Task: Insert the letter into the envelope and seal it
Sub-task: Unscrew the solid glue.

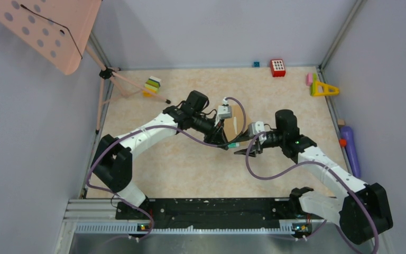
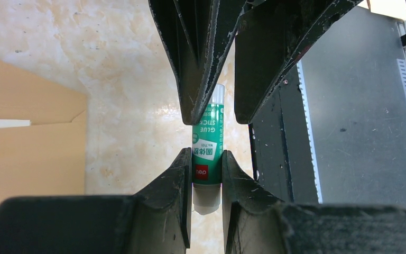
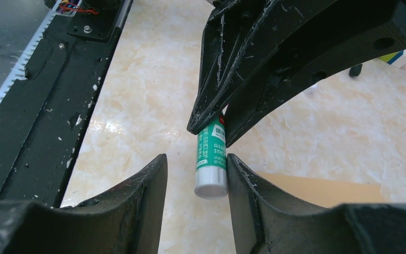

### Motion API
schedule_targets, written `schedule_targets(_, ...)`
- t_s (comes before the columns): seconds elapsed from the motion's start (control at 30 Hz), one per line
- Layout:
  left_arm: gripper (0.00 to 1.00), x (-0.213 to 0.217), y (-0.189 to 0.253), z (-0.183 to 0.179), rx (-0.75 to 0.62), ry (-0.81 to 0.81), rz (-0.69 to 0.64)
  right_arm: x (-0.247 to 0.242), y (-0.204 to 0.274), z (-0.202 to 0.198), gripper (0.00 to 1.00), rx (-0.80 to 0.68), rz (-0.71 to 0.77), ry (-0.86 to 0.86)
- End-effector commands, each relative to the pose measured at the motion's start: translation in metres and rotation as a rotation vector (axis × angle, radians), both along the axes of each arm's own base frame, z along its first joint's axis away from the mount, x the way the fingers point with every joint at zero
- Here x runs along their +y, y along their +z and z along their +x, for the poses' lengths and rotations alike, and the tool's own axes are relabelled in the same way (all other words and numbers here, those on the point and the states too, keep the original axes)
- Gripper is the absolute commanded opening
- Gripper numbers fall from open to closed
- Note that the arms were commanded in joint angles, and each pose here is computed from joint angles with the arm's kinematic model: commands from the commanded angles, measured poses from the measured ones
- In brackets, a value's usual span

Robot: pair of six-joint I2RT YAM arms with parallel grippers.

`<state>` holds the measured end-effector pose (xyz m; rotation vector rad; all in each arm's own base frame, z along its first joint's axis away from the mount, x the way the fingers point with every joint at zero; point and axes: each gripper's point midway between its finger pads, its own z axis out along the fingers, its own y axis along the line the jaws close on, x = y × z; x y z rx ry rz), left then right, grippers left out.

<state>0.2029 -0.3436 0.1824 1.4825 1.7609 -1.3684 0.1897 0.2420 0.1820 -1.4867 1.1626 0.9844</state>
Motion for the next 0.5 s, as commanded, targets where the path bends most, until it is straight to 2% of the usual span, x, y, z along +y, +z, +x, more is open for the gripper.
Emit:
schedule_targets(0.0,0.0,-0.0041,0.0217,0.0015,-0.043,-0.024,-0.064,0.0094,0.0154,-0.0071,0.43,-0.016,0.064,0.069)
schedule_targets(0.13,0.0,-0.004,0.0236,0.0007,-0.046,-0.026,-0.069,0.0104,0.0146,-0.0081,0.4,-0.004,0.066,0.079)
schedule_targets(0.47,0.0,-0.0031,0.0274,-0.0021,-0.047,-0.035,-0.08,0.0122,0.0103,-0.0067,0.38,0.025,0.07,0.082)
